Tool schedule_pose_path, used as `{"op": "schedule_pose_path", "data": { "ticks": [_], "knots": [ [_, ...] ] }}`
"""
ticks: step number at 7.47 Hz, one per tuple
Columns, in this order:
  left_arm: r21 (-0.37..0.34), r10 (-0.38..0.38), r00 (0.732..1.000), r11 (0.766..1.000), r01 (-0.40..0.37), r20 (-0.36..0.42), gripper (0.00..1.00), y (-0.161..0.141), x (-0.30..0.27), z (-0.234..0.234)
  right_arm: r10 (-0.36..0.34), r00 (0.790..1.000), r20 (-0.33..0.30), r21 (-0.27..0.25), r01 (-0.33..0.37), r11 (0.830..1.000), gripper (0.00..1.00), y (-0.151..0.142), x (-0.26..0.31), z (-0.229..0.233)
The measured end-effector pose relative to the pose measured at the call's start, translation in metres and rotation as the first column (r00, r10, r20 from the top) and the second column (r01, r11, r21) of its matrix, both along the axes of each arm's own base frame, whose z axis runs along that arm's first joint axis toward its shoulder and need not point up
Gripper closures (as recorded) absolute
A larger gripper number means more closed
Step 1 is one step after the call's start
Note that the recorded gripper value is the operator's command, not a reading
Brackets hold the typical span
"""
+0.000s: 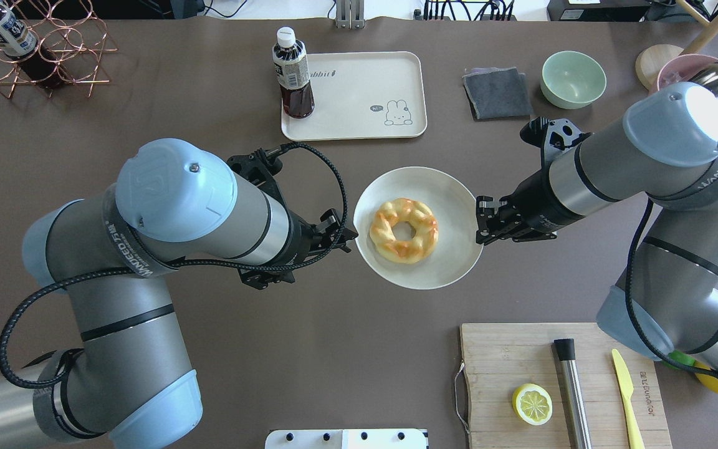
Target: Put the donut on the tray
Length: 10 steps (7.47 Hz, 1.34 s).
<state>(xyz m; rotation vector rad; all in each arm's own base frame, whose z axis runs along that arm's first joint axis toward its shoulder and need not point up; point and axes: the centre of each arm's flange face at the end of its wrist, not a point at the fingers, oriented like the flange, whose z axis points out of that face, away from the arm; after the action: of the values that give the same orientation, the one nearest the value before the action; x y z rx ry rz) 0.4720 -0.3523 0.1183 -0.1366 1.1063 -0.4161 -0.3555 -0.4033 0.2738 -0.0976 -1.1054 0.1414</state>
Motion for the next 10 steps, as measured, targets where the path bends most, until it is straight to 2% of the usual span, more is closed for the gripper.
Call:
{"op": "schedule_pose_path", "data": {
  "ticks": [2, 5, 6, 7, 8, 10],
  "knots": [
    [-0.002, -0.009, 1.0, 1.0, 0.009, 0.004, 0.02, 0.0, -0.012, 0.01, 0.077, 0.996, -0.041, -0.083, -0.08, 0.993, 1.0, -0.04, -0.005, 0.014],
    [-0.002, -0.014, 1.0, 1.0, 0.014, 0.004, 0.02, 0.009, -0.035, 0.021, 0.16, 0.98, -0.122, -0.18, -0.18, 0.967, 1.0, -0.136, -0.044, 0.021],
    [-0.002, -0.013, 1.0, 1.0, 0.013, 0.005, 0.03, 0.012, -0.039, 0.024, 0.196, 0.968, -0.159, -0.244, -0.23, 0.942, 1.0, -0.17, -0.057, 0.023],
    [-0.002, -0.012, 1.0, 1.0, 0.012, 0.005, 0.03, 0.013, -0.041, 0.025, 0.24, 0.951, -0.196, -0.325, -0.293, 0.899, 1.0, -0.203, -0.071, 0.019],
    [-0.003, -0.012, 1.0, 1.0, 0.012, 0.007, 0.03, 0.014, -0.041, 0.026, 0.266, 0.937, -0.226, -0.372, -0.335, 0.866, 1.0, -0.229, -0.086, 0.011],
    [-0.004, -0.01, 1.0, 1.0, 0.01, 0.01, 0.03, 0.015, -0.041, 0.028, 0.307, 0.915, -0.263, -0.406, -0.393, 0.825, 1.0, -0.264, -0.108, 0.004]
  ]
}}
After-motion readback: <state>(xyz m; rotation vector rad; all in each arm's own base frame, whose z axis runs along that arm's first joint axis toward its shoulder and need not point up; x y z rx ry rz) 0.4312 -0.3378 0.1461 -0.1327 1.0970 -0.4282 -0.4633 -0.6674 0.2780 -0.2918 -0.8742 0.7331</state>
